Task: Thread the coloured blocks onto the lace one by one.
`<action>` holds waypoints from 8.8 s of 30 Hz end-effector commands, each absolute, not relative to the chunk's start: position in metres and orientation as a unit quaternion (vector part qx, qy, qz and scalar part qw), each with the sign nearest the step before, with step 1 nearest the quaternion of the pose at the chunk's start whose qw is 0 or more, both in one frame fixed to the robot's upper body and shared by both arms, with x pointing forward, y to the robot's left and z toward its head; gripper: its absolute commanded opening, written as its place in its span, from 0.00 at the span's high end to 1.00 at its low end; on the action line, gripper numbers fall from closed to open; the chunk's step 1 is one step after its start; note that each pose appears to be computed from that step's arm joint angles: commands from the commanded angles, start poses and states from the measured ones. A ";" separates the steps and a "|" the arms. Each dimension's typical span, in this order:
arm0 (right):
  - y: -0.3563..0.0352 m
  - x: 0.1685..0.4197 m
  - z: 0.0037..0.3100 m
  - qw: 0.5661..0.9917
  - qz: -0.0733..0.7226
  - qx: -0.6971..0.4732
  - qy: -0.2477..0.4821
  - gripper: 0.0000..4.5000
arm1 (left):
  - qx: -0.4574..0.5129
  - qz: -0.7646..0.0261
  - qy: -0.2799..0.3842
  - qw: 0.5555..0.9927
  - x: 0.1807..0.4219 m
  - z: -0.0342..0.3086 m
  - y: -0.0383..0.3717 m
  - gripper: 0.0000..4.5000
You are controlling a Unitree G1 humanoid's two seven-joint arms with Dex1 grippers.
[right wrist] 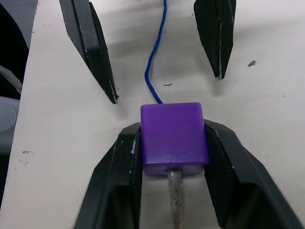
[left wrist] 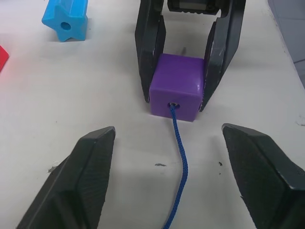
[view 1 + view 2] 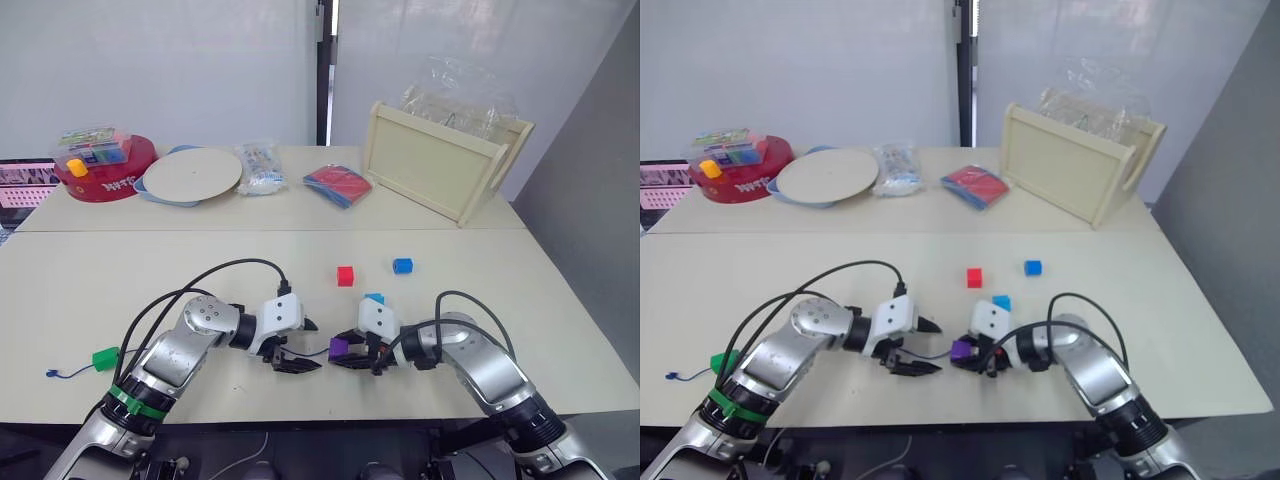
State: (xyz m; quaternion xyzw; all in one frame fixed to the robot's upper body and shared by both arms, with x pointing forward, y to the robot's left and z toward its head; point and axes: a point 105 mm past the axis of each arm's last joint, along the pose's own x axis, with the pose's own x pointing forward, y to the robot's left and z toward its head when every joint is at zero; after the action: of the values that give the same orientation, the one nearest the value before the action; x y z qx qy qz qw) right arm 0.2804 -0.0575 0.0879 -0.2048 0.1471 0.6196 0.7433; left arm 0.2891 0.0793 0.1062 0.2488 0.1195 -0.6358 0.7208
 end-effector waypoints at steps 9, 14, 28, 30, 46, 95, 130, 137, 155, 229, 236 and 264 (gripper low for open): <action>-0.088 0.270 0.117 0.778 0.585 -0.195 0.125 0.01 | 0.265 -0.654 0.092 0.702 0.296 0.106 0.049 0.16; -0.100 0.267 0.112 0.783 0.571 -0.208 0.136 0.01 | 0.256 -0.672 0.086 0.690 0.296 0.105 0.036 0.16; -0.090 0.269 0.108 0.766 0.583 -0.236 0.133 0.06 | 0.259 -0.695 0.099 0.663 0.289 0.097 0.034 0.73; -0.090 0.269 0.108 0.764 0.584 -0.238 0.133 0.18 | 0.258 -0.697 0.100 0.661 0.288 0.096 0.034 0.73; -0.088 0.269 0.107 0.758 0.590 -0.244 0.134 1.00 | 0.257 -0.702 0.107 0.655 0.284 0.096 0.038 0.73; -0.072 0.272 0.113 0.734 0.621 -0.249 0.119 1.00 | 0.222 -0.604 0.114 0.757 0.267 0.150 0.124 0.15; -0.070 0.264 0.112 0.725 0.629 -0.248 0.132 1.00 | 0.165 -0.644 0.068 0.744 0.284 0.111 0.068 0.99; -0.091 0.274 0.137 0.817 0.543 -0.158 0.112 0.61 | 0.164 -0.647 0.077 0.741 0.280 0.109 0.071 1.00; -0.169 0.365 0.146 0.993 0.101 -0.016 0.062 0.16 | 0.162 -0.649 0.083 0.739 0.278 0.107 0.072 1.00; -0.100 0.255 0.159 0.944 0.323 0.018 0.057 0.01 | 0.157 -0.643 0.086 0.744 0.281 0.109 0.079 1.00; -0.118 0.256 0.158 0.852 0.506 -0.061 0.121 0.01 | 0.152 -0.640 0.083 0.749 0.272 0.116 0.078 1.00; -0.104 0.286 0.092 0.739 0.627 -0.218 0.114 0.71 | 0.216 -0.595 0.163 0.757 0.270 0.110 0.086 1.00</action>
State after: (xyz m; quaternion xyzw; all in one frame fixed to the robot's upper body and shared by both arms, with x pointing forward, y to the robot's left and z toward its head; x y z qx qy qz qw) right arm 0.2893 -0.1157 0.0878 -0.2235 0.1246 0.6265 0.7362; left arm 0.2683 0.0899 0.1053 0.2068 0.1700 -0.5969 0.7563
